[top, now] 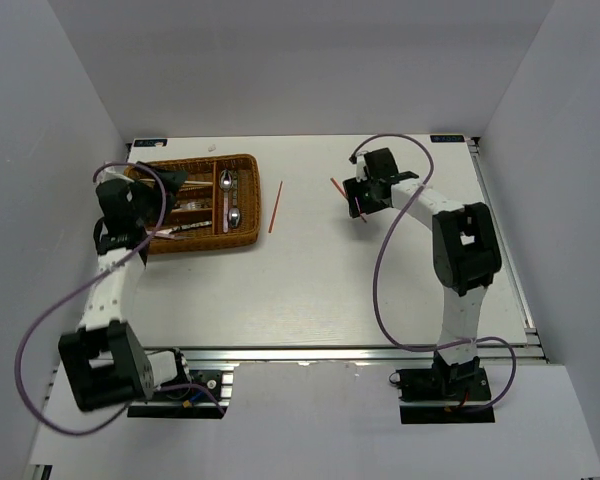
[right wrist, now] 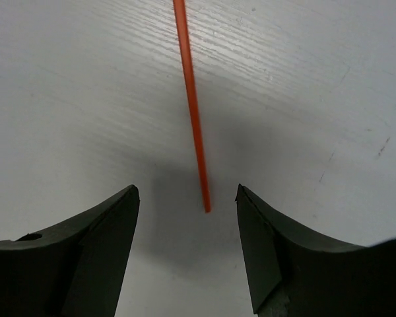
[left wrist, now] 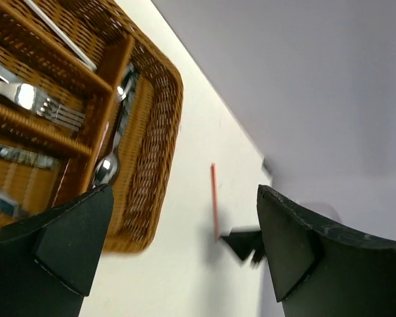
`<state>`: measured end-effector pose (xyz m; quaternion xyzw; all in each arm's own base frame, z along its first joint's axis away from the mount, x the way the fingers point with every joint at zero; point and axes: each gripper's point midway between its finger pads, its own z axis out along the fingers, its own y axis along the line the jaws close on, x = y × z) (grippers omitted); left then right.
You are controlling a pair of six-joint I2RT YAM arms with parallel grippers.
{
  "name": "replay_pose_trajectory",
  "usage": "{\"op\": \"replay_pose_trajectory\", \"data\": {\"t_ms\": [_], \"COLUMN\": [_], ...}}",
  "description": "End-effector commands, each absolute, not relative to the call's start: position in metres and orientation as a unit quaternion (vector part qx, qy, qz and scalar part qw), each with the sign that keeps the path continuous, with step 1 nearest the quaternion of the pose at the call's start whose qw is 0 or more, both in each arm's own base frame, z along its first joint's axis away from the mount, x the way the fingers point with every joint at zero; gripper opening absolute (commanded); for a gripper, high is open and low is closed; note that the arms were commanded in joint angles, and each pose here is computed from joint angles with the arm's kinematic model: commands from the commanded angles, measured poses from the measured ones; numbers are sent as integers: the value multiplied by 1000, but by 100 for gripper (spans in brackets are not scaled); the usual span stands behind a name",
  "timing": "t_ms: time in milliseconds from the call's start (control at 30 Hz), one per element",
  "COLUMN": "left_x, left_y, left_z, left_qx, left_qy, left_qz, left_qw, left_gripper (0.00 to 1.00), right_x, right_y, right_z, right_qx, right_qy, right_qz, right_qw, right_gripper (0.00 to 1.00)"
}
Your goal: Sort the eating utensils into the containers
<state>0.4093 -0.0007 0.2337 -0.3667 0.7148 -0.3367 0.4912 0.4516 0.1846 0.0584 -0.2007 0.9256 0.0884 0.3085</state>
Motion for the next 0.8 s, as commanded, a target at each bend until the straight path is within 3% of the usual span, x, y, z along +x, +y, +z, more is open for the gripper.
{"op": "replay_pose_trajectory", "data": {"t_ms": [0, 300, 467, 500, 533, 600, 633, 667, 767], "left_x": [367, 307, 296, 295, 294, 294, 294, 295, 296], "left_y": [-16, -34, -33, -34, -36, -37, -37, -37, -41], "left_z": [234, 215, 212, 213, 214, 214, 213, 213, 214], "left_qx": [-263, -203, -195, -194, -192, -193, -193, -195, -191], "left_qy": [767, 804, 816, 815, 815, 814, 814, 814, 810], "left_qz": [-297, -275, -258, -260, -263, -267, -267, -269, -282], "left_qw": [503, 487, 479, 480, 479, 479, 478, 477, 477], "left_gripper": [98, 98, 98, 98, 98, 98, 98, 98, 98], "right_x": [469, 515, 538, 536, 534, 533, 528, 524, 517], "right_y": [192, 204, 211, 212, 212, 217, 217, 216, 217], "right_z": [68, 30, 11, 6, -5, -8, -16, -22, -25], "right_qx": [-243, -248, -250, -251, -251, -255, -258, -261, -262], "right_qy": [916, 926, 929, 931, 934, 934, 936, 938, 939], "right_qz": [81, 80, 74, 77, 79, 86, 85, 83, 89], "right_qw": [309, 274, 264, 255, 242, 236, 224, 215, 207], "right_gripper": [66, 62, 54, 49, 37, 28, 12, 3, 0]}}
